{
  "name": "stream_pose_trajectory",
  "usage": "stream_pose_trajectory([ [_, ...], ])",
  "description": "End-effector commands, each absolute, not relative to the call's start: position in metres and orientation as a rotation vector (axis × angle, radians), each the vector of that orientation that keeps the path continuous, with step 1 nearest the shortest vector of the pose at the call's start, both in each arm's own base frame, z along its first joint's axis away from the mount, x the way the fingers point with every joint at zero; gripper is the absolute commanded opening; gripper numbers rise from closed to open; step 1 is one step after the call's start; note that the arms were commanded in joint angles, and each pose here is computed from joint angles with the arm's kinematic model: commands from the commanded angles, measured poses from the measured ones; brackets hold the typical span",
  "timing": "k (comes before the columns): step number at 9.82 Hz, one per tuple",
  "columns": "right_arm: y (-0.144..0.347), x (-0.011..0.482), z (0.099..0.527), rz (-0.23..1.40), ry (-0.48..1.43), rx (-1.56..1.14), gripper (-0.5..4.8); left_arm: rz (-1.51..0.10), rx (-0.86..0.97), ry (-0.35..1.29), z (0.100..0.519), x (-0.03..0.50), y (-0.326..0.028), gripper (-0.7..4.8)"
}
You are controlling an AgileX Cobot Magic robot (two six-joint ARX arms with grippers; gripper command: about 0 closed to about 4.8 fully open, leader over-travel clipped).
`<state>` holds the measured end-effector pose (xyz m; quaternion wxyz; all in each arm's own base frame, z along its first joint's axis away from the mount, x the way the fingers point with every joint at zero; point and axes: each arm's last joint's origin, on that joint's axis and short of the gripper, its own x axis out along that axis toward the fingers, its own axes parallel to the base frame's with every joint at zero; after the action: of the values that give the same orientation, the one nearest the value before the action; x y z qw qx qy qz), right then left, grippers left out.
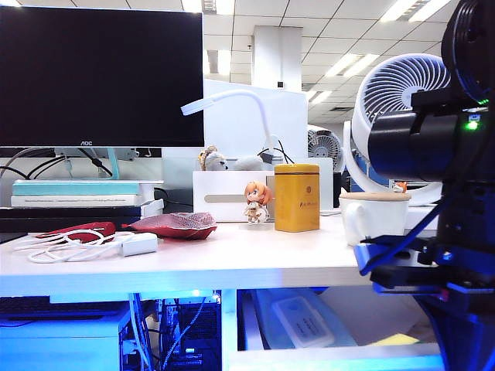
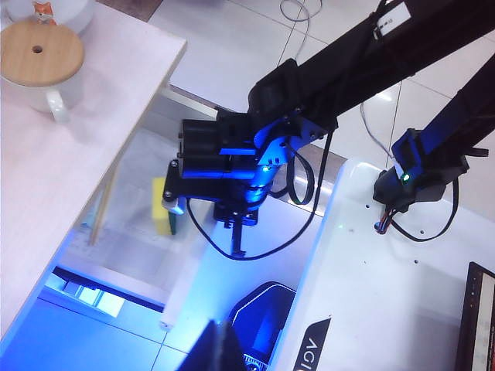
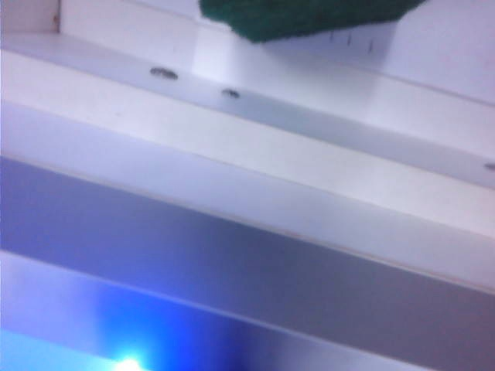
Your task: Open the drawer, place the cleaning sponge inside, then close the drawer.
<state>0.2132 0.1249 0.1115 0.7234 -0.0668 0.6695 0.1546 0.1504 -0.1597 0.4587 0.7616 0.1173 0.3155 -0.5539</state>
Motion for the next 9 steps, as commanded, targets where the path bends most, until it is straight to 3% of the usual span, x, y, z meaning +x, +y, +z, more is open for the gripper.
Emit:
stream_pose_trajectory([
  [1,0.127,0.219,0.113,0.336,1.409,-0.149,-0.06,-1.208,0.255,0.674,0.461,0.149,-0.158,-0.05],
  [9,0.132,0.23,0.116,0.332,1.274,-0.138,-0.06,-1.207,0.257,0.69,0.459,0.148,-0.158,-0.05],
])
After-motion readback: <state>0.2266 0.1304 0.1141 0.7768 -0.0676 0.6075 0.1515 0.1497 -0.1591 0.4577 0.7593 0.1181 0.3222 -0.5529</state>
